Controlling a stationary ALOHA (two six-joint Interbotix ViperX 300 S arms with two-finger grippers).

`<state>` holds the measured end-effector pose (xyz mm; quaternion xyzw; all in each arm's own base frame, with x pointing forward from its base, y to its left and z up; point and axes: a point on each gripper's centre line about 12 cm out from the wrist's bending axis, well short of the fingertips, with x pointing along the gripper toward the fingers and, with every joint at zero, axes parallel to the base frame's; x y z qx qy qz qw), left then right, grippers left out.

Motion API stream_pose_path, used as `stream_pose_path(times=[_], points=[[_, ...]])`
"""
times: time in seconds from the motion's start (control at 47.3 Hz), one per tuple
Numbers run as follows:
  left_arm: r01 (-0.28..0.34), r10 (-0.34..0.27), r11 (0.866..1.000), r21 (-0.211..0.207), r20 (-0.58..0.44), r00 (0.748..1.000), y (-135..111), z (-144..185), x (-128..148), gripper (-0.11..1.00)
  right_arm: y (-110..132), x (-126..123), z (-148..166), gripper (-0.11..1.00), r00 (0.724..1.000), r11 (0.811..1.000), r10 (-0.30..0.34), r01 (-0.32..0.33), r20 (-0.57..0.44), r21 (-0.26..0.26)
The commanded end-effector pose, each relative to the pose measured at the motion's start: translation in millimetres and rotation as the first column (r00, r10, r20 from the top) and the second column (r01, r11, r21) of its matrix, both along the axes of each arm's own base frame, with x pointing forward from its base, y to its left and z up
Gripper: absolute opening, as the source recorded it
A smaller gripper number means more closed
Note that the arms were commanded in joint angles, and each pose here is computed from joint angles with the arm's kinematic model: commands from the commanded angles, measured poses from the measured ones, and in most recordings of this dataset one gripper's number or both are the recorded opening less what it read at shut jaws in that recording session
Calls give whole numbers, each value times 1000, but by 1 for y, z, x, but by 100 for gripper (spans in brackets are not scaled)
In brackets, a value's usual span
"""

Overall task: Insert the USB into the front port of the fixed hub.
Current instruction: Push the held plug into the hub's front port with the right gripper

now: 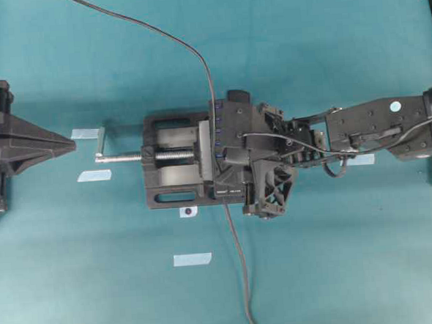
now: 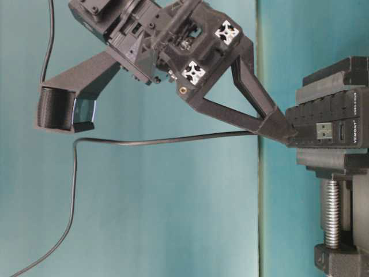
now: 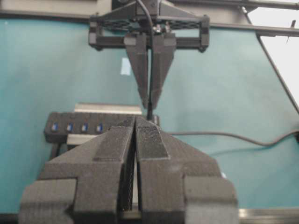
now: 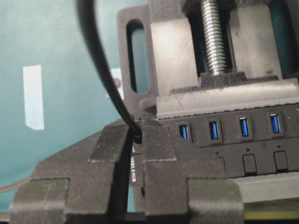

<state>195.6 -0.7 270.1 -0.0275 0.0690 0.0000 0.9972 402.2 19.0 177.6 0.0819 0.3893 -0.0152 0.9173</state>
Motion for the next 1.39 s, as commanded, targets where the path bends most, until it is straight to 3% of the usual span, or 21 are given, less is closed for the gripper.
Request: stream_pose_path(times=[0.0, 1.373], points=[[2, -2, 1000, 0, 17, 1000, 0, 5, 2, 0, 3, 3, 9, 2, 999, 1000, -3, 3, 35, 10], [0, 0, 1000, -2, 12, 1000, 0, 3, 1, 0, -5, 5, -1, 2, 1000, 1000, -21, 21, 12, 7]])
